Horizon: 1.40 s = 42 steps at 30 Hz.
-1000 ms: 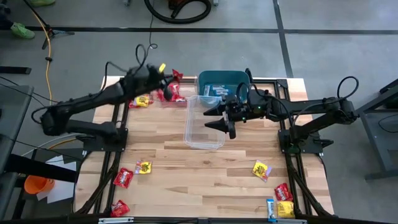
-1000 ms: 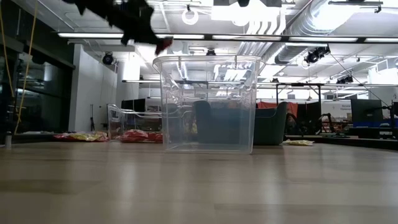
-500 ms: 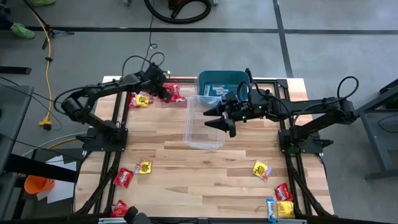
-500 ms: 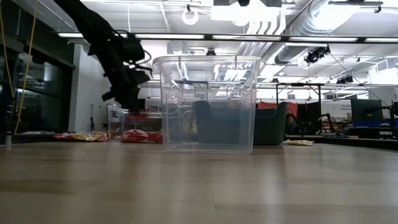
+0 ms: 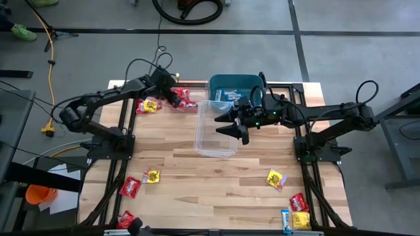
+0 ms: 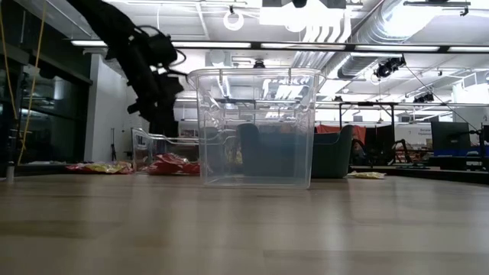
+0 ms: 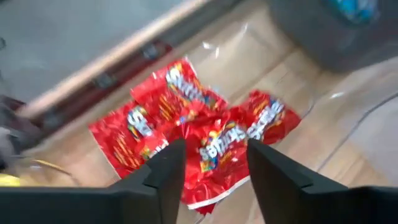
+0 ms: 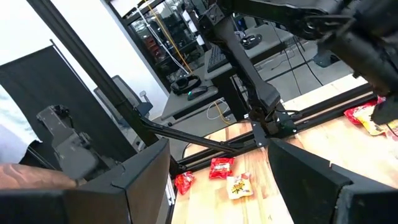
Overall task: Sort candy
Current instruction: Put the red candy into the transparent bin
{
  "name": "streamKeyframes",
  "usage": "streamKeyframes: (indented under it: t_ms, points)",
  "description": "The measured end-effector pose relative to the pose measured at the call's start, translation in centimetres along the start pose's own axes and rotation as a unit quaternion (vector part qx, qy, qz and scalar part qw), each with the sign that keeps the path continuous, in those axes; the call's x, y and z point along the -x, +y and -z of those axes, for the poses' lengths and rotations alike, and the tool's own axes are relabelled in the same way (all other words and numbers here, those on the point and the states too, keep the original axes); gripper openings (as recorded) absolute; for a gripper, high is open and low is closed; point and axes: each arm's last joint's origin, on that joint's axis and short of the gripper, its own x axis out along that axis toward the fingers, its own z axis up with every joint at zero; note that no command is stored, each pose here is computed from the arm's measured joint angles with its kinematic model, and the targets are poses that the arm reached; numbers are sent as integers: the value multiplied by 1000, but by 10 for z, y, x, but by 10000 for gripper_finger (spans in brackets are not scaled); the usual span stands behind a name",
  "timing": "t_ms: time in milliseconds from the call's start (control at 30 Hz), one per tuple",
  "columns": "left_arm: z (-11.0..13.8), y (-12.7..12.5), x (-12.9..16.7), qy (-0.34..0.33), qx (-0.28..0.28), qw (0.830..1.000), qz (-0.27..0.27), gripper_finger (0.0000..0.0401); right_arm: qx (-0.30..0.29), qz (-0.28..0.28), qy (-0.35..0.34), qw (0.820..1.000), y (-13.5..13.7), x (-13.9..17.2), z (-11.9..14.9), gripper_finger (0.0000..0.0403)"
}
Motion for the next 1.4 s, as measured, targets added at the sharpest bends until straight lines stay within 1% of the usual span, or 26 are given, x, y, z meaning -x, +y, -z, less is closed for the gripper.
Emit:
streamKeyframes:
  t_ms: [67,133,167,233,300,400,467,533,600,633,667,767,867,933,967,1033,1100,1167,1400]
  points:
    - [-3,0,14,-26,1,1000,1,173,0,0,0,1000,0,0,0,268]
    - [-7,-1,33,-58,17,998,15,182,1,-2,-7,1000,0,0,-2,268]
    - [-10,-2,44,-80,30,996,33,184,1,-5,-13,1000,0,0,-3,268]
    - [-16,-6,70,-139,48,984,97,185,5,-22,-34,999,1,3,-10,268]
    - [-19,-15,97,-201,54,963,173,185,16,-37,-71,997,4,10,-20,268]
    - [-20,-34,142,-295,47,917,265,186,41,-48,-121,991,8,22,-35,268]
    - [-16,-48,167,-343,33,884,317,186,57,-48,-136,988,10,30,-41,268]
    - [-8,-62,186,-366,15,856,363,186,69,-48,-147,986,12,38,-45,268]
    - [0,-79,199,-374,-11,833,408,186,74,-50,-154,984,14,44,-48,268]
    - [5,-87,204,-372,-27,824,426,186,77,-50,-156,984,15,46,-49,268]
    - [10,-95,206,-368,-40,820,436,186,78,-50,-155,984,16,47,-49,268]
    - [24,-121,210,-364,-77,818,438,186,75,-52,-142,986,19,48,-47,268]
    - [36,-146,209,-367,-105,825,418,186,69,-50,-112,990,20,47,-40,268]
    - [41,-160,208,-381,-116,824,404,186,64,-45,-86,993,20,45,-34,268]
    - [43,-165,209,-390,-119,822,399,186,63,-44,-76,994,21,44,-32,268]
    - [42,-175,211,-415,-114,810,397,186,63,-35,-63,995,22,43,-28,268]
    - [40,-179,214,-442,-117,794,400,186,64,-35,-61,995,23,43,-27,268]
    - [38,-180,215,-461,-120,785,396,186,72,-38,-65,995,24,43,-27,268]
    - [35,-177,213,-468,-121,790,378,186,92,-36,-66,993,24,43,-27,268]
